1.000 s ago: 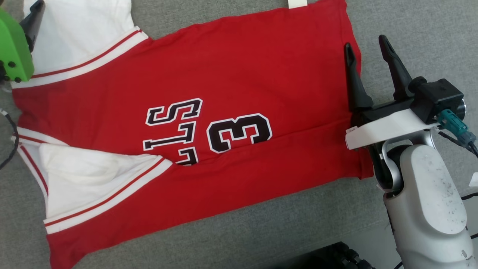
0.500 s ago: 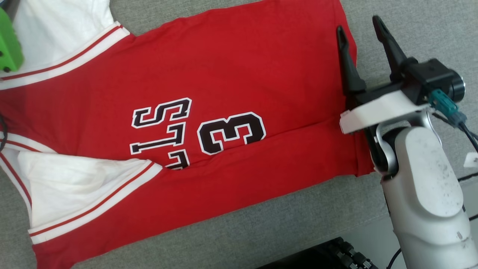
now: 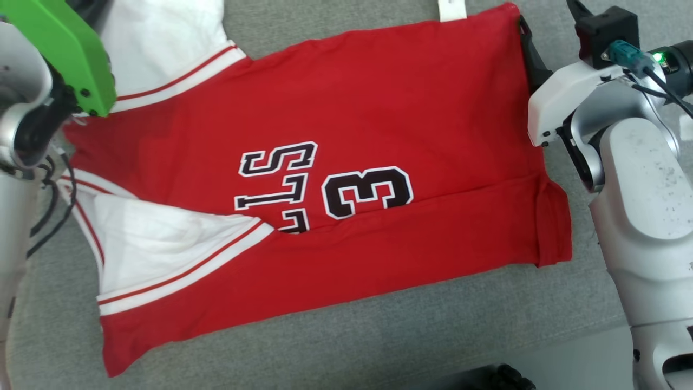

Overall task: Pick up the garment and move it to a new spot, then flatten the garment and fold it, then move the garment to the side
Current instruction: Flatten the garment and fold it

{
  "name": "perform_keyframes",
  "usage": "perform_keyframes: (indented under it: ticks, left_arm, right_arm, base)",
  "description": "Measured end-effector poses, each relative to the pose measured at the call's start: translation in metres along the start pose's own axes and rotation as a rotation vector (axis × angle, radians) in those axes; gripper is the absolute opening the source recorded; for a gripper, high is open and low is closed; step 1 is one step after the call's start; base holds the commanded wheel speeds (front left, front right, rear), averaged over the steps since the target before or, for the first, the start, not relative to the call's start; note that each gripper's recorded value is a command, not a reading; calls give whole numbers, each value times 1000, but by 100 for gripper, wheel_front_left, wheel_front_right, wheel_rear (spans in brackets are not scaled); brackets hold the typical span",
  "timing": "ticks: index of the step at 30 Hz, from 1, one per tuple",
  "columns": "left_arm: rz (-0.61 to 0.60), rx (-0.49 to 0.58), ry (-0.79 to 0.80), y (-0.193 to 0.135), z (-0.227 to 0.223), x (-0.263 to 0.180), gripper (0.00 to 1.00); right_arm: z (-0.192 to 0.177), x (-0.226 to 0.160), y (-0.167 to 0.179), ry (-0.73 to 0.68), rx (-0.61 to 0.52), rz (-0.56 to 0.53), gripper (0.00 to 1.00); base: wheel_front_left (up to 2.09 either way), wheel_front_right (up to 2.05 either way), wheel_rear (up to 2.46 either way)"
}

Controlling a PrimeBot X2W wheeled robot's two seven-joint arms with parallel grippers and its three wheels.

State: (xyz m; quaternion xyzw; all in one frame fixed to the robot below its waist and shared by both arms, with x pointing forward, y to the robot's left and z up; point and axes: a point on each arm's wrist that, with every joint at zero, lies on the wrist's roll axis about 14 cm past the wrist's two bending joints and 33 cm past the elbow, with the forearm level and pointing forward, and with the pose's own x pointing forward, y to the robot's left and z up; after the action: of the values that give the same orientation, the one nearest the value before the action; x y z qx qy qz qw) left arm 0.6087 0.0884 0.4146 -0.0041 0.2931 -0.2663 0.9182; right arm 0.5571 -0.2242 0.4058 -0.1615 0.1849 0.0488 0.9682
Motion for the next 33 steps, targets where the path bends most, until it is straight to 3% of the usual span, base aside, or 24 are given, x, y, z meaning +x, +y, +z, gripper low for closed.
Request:
perform_keyframes:
  ticks: [8, 9, 10, 12, 13, 20, 28, 30, 31, 33]
  left_arm:
    - [-9, 16, -71, -10, 16, -32, 0]
    - [-9, 18, -76, -11, 16, -35, 0]
    - [-9, 18, -81, -12, 17, -38, 0]
    - [-6, 21, -97, -12, 21, -44, 0]
    - [-3, 26, -103, -13, 23, -47, 0]
    - [31, 29, -187, -7, 38, -67, 0]
    - [30, 26, -196, -9, 40, -74, 0]
    - [27, 24, -192, -10, 38, -73, 0]
    - [26, 23, -189, -10, 37, -71, 0]
    - [23, 21, -183, -10, 35, -69, 0]
  right_arm:
    - [-4, 11, 18, 116, -33, 83, 100]
    - [-3, 12, 20, 125, -32, 93, 77]
    - [-1, 13, 23, 129, -28, 102, 47]
    - [1, 15, 28, 141, -30, 121, 24]
    - [2, 15, 28, 144, -31, 123, 0]
    - [26, 15, 23, 77, -20, 117, 0]
    - [20, 9, 15, 100, -10, 103, 0]
    - [15, 9, 16, 116, 8, 105, 47]
    - [11, 9, 17, 127, 17, 107, 95]
    - [6, 10, 18, 150, 22, 111, 100]
  base:
    - [0, 0, 0]
    - [0, 0, 0]
    - [0, 0, 0]
    - [0, 0, 0]
    - [0, 0, 0]
    - [0, 0, 0]
    - [0, 0, 0]
    - [0, 0, 0]
    - [0, 0, 0]
    - [0, 0, 0]
